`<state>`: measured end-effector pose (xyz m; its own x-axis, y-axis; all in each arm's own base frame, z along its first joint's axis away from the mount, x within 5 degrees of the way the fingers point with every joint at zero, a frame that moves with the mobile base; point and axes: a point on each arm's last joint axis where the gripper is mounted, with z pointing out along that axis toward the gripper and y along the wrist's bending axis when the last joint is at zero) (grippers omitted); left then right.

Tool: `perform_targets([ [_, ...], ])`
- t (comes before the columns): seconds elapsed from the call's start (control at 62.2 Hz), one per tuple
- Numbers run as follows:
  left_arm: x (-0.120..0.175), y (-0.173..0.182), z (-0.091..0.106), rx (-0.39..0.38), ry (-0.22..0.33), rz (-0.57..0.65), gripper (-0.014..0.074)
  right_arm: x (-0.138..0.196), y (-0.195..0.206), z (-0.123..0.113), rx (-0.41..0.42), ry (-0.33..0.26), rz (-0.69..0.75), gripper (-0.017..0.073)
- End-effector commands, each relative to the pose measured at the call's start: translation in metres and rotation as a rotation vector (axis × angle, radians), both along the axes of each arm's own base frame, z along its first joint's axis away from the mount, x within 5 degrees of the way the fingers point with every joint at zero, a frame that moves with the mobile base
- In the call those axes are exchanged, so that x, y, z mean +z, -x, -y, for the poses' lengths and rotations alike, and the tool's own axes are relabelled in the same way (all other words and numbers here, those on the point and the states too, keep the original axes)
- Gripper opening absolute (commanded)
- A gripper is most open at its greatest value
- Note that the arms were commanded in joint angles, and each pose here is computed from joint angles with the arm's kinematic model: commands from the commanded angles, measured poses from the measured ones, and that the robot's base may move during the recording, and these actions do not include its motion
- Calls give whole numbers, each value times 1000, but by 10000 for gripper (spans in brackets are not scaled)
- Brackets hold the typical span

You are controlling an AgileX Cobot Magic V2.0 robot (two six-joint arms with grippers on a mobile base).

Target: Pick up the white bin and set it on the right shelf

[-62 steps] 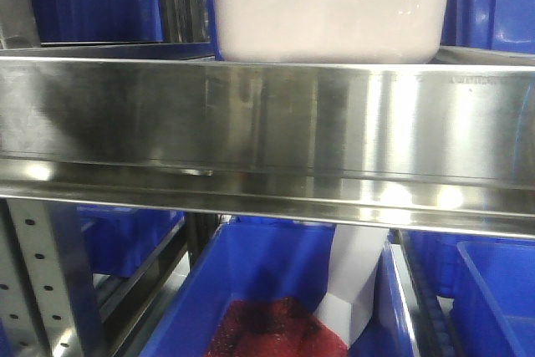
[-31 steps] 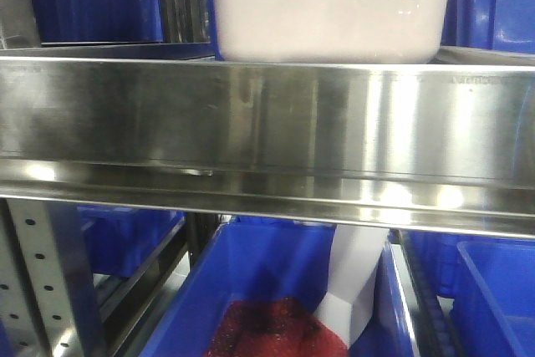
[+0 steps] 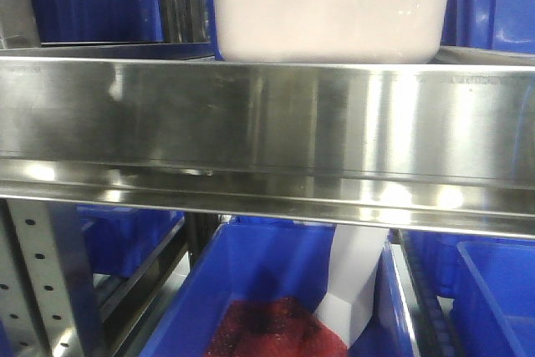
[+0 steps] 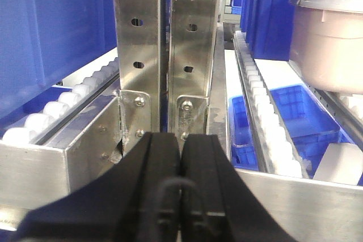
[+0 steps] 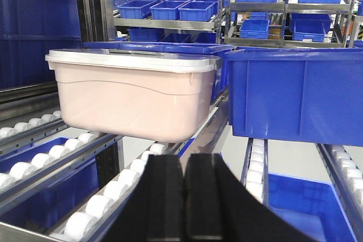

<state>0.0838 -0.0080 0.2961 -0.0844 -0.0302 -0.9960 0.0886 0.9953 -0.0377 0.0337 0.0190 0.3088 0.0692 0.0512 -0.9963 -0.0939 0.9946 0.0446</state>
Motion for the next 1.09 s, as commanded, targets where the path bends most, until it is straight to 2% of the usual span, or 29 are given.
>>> perform_targets([
  [0.0, 17, 0, -1, 11, 17, 107, -119, 13, 1, 3, -38, -31, 76, 78],
  [0.193, 10, -1, -1, 12, 11, 87, -119, 13, 1, 3, -38, -31, 76, 78],
  [0.257, 2, -2, -1, 12, 3, 65, -119, 13, 1, 3, -38, -31, 76, 78],
  [0.321, -8, -2, -2, 17, -40, 55, -119, 13, 1, 3, -38, -31, 76, 78],
  [0.418, -29, 3, -2, 15, -40, 29, -119, 13, 1, 3, -38, -31, 76, 78],
  [0.53, -50, 10, -1, -8, -39, 23, -119, 13, 1, 3, -38, -31, 76, 78],
  [0.675, -78, 21, 3, -76, -52, 47, -119, 13, 1, 3, -38, -31, 76, 78],
  [0.82, -100, 28, 5, -128, -34, 125, -119, 13, 1, 3, -38, -31, 76, 78],
  [0.868, -101, 29, 5, -144, -27, 104, -119, 13, 1, 3, -38, -31, 76, 78],
  [0.948, -101, 29, 5, -144, 13, 99, -119, 13, 1, 3, -38, -31, 77, 78],
  [1.077, -99, 29, 5, -139, 27, 120, -119, 13, 1, 3, -38, -31, 77, 78],
])
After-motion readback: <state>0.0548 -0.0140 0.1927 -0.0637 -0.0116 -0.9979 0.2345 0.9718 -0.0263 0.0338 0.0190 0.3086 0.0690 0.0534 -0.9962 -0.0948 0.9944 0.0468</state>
